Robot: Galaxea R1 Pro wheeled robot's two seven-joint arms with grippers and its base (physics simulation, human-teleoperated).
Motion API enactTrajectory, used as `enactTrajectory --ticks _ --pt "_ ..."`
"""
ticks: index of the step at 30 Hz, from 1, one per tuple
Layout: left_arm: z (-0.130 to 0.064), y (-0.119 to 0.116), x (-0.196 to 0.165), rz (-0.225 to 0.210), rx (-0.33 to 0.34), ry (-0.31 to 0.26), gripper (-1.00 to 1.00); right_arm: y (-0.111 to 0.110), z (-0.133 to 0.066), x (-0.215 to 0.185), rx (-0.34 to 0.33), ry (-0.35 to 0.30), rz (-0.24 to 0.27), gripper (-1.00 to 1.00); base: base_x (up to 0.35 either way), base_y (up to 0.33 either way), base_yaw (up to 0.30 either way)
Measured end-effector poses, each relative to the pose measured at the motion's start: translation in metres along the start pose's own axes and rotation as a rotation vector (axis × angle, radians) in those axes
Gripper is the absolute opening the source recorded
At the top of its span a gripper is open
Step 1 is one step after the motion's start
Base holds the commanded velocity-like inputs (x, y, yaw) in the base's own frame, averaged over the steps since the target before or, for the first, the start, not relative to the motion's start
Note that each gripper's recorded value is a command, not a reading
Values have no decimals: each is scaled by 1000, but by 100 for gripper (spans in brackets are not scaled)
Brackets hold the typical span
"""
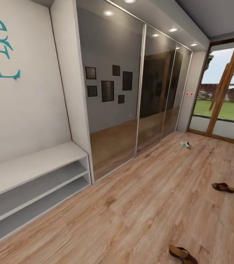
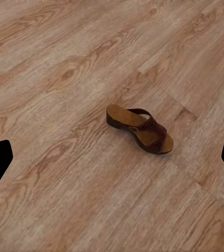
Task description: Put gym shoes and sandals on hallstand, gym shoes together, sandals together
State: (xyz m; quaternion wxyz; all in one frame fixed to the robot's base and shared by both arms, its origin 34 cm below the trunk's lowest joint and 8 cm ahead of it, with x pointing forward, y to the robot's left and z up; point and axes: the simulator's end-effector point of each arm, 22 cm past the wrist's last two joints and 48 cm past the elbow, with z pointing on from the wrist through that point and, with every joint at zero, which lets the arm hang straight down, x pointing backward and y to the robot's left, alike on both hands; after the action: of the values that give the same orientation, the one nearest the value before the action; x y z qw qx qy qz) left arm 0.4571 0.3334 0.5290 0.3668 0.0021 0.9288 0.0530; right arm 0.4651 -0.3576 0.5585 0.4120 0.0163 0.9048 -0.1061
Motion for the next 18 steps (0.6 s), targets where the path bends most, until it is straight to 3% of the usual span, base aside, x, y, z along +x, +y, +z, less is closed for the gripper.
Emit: enactTrajectory --ticks 12,18 --pt "0 0 0 0 0 0 100 1 0 0 0 0 1 100 280 -165 257" --pt "0 0 0 0 1 0 100 1 0 0 0 -1 1 100 289 -122 81"
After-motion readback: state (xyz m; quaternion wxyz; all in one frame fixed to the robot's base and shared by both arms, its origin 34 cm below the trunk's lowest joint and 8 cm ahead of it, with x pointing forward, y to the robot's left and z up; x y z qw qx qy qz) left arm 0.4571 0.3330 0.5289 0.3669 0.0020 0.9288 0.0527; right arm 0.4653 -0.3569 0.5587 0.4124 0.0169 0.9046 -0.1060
